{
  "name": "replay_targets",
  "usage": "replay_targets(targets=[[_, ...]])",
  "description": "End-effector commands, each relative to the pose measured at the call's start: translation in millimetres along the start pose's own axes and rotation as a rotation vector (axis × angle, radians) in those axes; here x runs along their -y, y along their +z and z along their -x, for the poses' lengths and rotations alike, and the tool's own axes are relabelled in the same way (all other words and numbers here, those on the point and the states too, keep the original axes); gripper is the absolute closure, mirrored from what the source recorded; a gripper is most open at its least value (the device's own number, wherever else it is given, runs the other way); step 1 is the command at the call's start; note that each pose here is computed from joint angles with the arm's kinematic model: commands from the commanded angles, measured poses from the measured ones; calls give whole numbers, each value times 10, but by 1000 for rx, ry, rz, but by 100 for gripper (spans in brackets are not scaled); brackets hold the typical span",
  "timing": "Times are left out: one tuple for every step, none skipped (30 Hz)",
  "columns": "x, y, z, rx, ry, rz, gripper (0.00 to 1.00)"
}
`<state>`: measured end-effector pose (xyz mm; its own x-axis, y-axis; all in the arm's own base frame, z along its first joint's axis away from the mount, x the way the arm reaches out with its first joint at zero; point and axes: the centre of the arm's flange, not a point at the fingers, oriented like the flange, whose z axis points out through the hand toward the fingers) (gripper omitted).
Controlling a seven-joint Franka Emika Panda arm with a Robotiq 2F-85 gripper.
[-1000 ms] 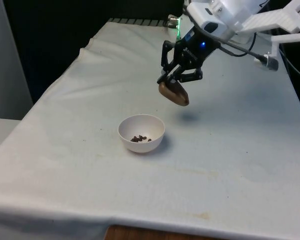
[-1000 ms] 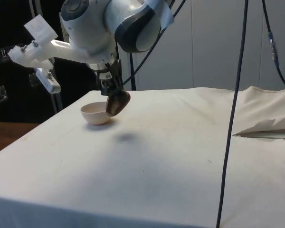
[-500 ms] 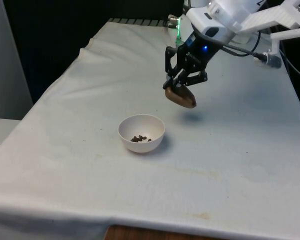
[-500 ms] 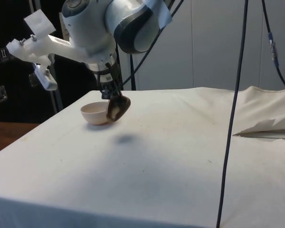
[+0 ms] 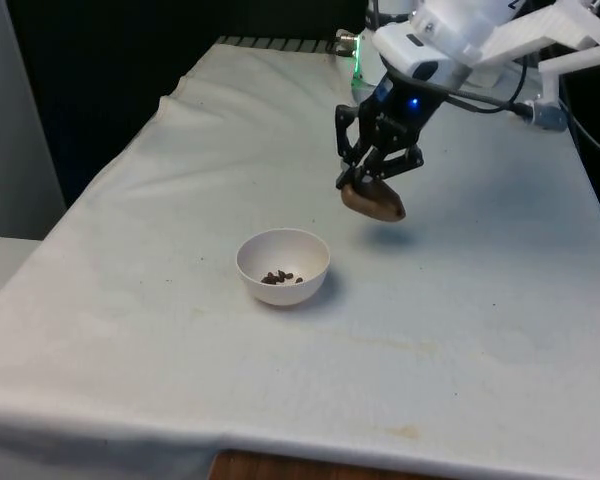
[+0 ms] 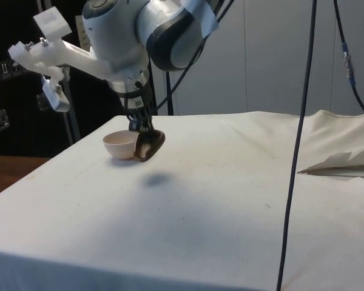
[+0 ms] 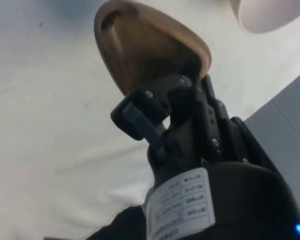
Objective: Pour the coffee beans from the cup into the bowl.
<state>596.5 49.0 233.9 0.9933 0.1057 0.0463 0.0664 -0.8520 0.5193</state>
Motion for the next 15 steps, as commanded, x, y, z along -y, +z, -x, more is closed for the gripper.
replay_targets(targets=[[17, 22, 1, -4, -9, -27, 100], [16, 21, -2, -5, -9, -32, 100], [25, 24, -1, -6, -13, -38, 100], [28, 35, -5, -9, -16, -50, 100], [27, 33, -9, -12, -17, -54, 100], [26, 43, -8, -12, -18, -59, 100], [22, 37, -15, -8, -15, -41, 100], [30, 48, -8, -14, -21, -65, 100], [24, 48, -13, -17, -21, -70, 100], [28, 55, -12, -18, -23, -74, 100], [22, 71, -11, -21, -25, -86, 100], [19, 85, -7, -22, -26, -91, 100], [19, 85, -7, -22, -26, -91, 100], [10, 116, 4, -23, -28, -102, 100], [1, 137, 15, -24, -28, -108, 100]])
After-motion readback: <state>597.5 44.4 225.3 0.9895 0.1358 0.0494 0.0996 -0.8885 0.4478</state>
